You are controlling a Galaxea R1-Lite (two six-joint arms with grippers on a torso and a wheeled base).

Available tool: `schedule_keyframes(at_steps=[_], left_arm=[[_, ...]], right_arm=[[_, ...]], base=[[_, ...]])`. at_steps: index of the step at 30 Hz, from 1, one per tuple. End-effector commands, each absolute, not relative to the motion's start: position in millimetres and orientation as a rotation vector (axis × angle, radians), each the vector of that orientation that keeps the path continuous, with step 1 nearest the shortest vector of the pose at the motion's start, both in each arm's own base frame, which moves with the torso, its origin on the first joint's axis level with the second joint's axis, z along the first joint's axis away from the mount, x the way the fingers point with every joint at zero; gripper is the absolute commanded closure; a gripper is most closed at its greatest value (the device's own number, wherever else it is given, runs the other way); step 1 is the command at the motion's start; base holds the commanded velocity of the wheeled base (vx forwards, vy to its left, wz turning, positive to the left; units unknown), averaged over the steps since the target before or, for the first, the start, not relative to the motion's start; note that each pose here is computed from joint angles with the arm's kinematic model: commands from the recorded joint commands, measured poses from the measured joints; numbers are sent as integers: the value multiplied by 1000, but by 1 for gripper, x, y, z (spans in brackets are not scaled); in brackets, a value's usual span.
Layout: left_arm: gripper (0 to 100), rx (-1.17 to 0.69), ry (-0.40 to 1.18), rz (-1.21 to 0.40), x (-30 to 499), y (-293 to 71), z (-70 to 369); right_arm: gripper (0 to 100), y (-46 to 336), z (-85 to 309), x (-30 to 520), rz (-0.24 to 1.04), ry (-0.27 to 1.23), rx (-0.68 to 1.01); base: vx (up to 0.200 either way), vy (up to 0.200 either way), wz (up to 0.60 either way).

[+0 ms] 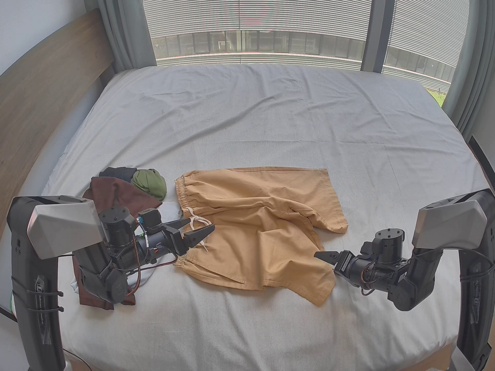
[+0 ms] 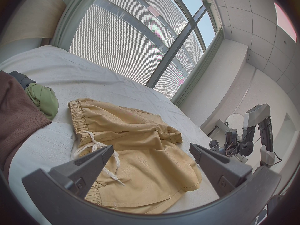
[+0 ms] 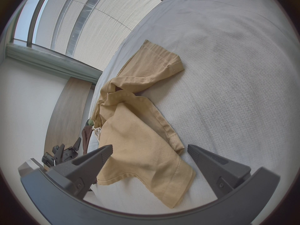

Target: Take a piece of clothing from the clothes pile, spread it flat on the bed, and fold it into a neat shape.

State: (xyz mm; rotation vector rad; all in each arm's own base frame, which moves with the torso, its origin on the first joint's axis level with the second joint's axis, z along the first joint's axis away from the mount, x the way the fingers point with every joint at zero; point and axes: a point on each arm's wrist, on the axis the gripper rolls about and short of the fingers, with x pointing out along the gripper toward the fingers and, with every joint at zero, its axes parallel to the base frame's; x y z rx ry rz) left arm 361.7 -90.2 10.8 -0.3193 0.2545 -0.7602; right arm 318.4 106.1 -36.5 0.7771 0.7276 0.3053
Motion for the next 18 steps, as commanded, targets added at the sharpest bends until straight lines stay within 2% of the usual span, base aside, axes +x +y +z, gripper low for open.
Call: schedule_keyframes(at_steps=[1, 7, 18], left_arm=[[0, -320, 259, -760, 362, -91, 9], [0, -320, 260, -763, 361, -91, 9], [0, -319, 258, -763, 361, -91, 10]], right_arm=[[0, 108, -37, 324, 298, 737, 787], [0, 111, -35, 334, 233, 743, 828], [0, 112, -34, 335, 227, 739, 850]], base=[[0, 0, 0], [0, 0, 0], [0, 0, 0]])
